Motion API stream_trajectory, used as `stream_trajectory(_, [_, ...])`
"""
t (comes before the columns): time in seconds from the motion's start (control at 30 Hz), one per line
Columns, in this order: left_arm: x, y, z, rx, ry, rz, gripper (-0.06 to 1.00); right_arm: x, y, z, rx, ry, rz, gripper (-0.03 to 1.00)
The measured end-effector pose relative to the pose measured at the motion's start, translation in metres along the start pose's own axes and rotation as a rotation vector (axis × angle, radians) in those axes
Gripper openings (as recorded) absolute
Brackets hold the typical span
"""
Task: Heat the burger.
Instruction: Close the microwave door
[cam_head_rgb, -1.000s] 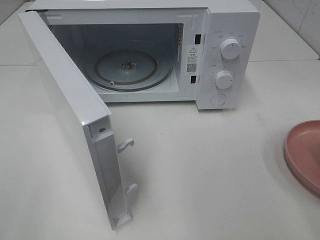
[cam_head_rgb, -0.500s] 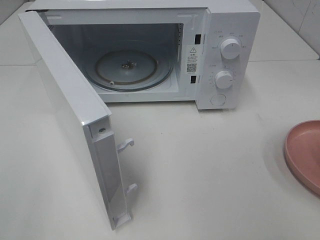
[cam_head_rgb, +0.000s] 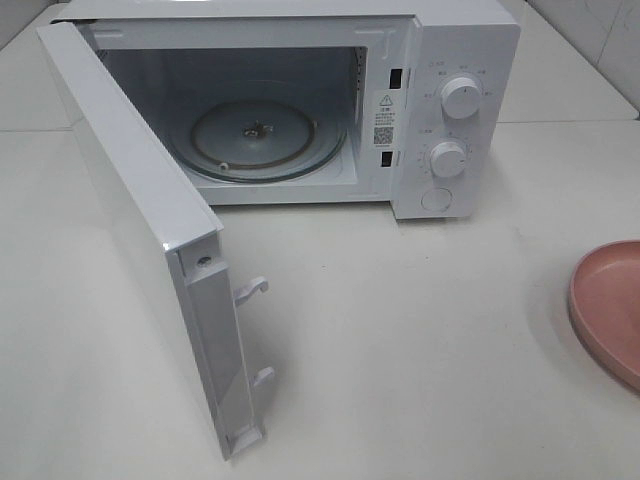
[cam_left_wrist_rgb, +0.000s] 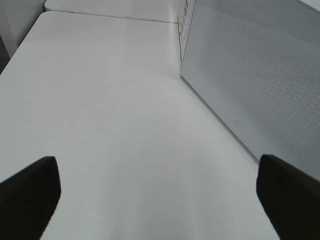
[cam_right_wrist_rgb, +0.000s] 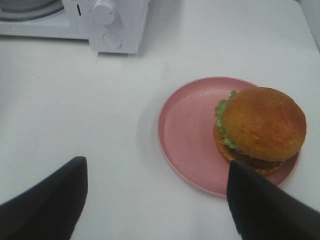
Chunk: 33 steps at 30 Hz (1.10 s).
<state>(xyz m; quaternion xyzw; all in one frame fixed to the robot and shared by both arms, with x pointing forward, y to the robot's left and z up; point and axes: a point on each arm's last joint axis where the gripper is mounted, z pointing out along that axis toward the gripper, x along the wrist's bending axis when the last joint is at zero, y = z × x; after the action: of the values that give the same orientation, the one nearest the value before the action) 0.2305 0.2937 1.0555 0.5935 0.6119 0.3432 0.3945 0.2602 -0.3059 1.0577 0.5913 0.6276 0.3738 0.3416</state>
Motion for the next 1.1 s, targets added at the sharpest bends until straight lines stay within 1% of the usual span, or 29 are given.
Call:
stream_trajectory(0.03, [0.000, 0.000, 0.000, 0.000, 0.000, 0.000, 0.99, 0.000, 0.000, 0.000, 0.000, 0.000, 0.000, 0.75])
stream_trajectory(0.1, [0.000, 0.000, 0.000, 0.000, 0.000, 0.000, 0.99, -0.002, -0.006, -0.012, -0.081, -0.036, 0.043, 0.75])
stream_trajectory(0.2, [0.000, 0.000, 0.000, 0.000, 0.000, 0.000, 0.99, -0.001, -0.007, -0.016, -0.103, -0.041, 0.053, 0.75])
stream_trajectory(0.27, [0.000, 0.000, 0.000, 0.000, 0.000, 0.000, 0.99, -0.001, -0.010, -0.020, -0.134, -0.063, 0.070, 0.75])
stream_trajectory(0.53, [0.000, 0.000, 0.000, 0.000, 0.000, 0.000, 0.99, 0.000, -0.010, -0.020, -0.132, -0.065, 0.075, 0.73])
stream_trajectory(1.1, [0.000, 0.000, 0.000, 0.000, 0.000, 0.000, 0.99, 0.000, -0.010, -0.020, -0.132, -0.063, 0.076, 0.73])
